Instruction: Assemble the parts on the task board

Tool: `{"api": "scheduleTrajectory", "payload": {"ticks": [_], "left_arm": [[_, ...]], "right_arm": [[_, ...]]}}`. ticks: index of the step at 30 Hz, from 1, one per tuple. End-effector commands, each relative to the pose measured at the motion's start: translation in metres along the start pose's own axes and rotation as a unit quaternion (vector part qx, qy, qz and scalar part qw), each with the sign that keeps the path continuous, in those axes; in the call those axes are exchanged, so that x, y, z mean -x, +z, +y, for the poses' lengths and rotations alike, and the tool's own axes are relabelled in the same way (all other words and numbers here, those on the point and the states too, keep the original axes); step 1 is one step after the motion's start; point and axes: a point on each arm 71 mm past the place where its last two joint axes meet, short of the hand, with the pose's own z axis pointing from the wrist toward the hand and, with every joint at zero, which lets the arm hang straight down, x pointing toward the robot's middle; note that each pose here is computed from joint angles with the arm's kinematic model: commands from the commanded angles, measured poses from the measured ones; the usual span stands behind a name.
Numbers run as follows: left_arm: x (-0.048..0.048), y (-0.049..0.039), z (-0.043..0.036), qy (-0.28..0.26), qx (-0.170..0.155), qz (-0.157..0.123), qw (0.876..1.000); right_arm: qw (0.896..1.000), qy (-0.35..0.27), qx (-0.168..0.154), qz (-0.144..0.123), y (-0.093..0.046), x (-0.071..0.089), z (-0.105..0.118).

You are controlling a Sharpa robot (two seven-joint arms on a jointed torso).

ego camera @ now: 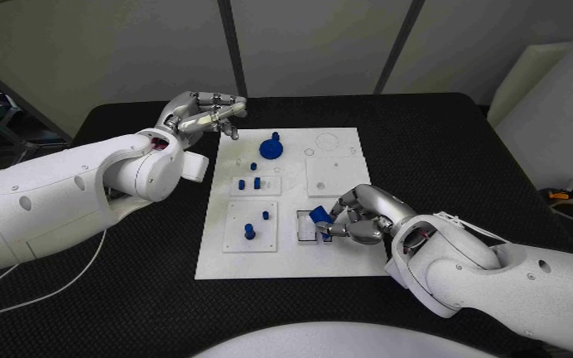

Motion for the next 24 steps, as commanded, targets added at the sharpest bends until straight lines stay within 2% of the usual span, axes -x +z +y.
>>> {"api": "scheduleTrajectory", "payload": {"ticks": [1,7,11,24], "left_arm": [[-0.0022,0.0003,-0.0008,-0.005,-0.001,0.008,1.000],[-0.0034,0.0005,-0.0010,-0.006,-0.001,0.009,1.000],[-0.0030,0.0004,-0.0011,-0.006,-0.001,0.009,1.000],[-0.0037,0.0012,-0.0006,-0.006,0.000,0.011,1.000]], "right_arm": [[1.000,-0.004,0.001,0.011,0.004,-0.003,0.004],[0.999,-0.021,-0.010,0.040,0.011,-0.011,0.005],[0.998,-0.033,-0.015,0.050,0.014,-0.014,0.005],[0.998,-0.046,-0.021,0.042,0.022,-0.018,0.010]]}}
